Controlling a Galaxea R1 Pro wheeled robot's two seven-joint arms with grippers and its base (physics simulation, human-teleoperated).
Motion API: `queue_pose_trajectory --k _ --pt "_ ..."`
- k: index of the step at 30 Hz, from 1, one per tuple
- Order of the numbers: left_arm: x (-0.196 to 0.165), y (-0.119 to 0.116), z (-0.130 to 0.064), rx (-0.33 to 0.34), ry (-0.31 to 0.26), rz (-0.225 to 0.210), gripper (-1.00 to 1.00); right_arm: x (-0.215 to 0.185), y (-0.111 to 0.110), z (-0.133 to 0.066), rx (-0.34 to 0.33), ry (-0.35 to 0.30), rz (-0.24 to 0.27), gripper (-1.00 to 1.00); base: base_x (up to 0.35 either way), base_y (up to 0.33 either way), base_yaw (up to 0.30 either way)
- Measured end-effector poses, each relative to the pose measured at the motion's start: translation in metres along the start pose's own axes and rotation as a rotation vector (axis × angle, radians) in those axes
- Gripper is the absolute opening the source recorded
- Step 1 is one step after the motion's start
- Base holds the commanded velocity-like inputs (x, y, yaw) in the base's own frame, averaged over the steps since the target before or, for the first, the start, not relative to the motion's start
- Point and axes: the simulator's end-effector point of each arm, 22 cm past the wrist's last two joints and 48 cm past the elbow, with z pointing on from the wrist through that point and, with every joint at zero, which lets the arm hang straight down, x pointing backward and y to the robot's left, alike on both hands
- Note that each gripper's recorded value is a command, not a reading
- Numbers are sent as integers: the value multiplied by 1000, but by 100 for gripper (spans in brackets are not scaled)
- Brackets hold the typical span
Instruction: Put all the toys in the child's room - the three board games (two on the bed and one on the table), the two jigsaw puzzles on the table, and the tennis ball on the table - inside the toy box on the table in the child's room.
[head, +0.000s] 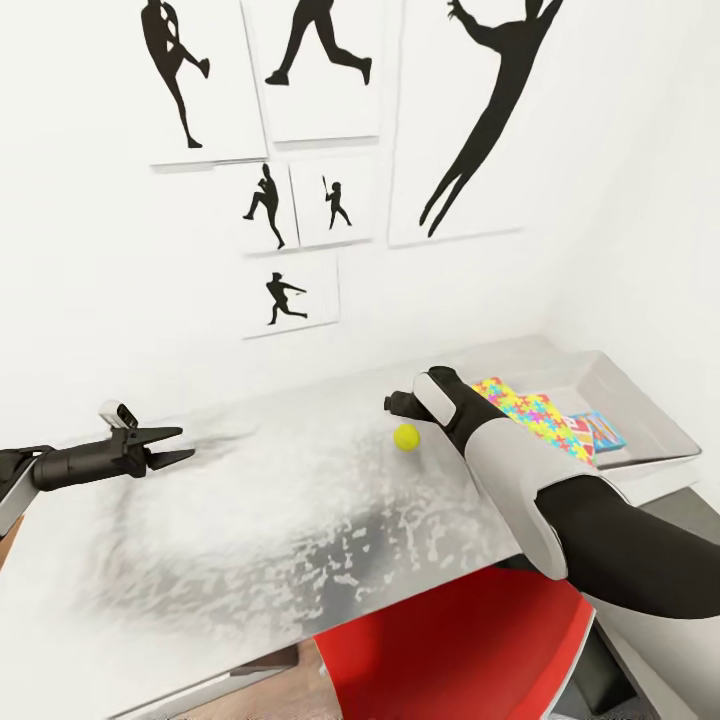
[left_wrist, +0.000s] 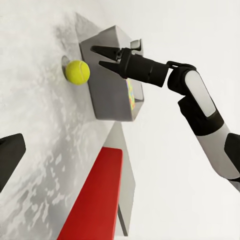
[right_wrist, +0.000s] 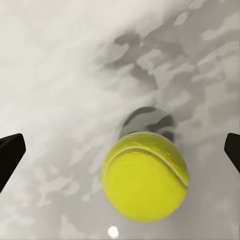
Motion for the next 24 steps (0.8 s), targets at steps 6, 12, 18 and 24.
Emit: queue_pose_trajectory --k 6,12,18,24 --pt "-1 2 1 5 -1 -9 100 4 -1 6 2 9 1 100 0 0 0" --pt "-16 -11 7 32 -7 10 100 8 -3 12 4 18 2 100 0 0 0" --pt "-40 -32 21 66 -9 63 100 13 -4 18 5 28 4 100 0 0 0" --pt "-42 -33 33 82 0 67 100 17 -5 24 7 37 5 100 0 0 0"
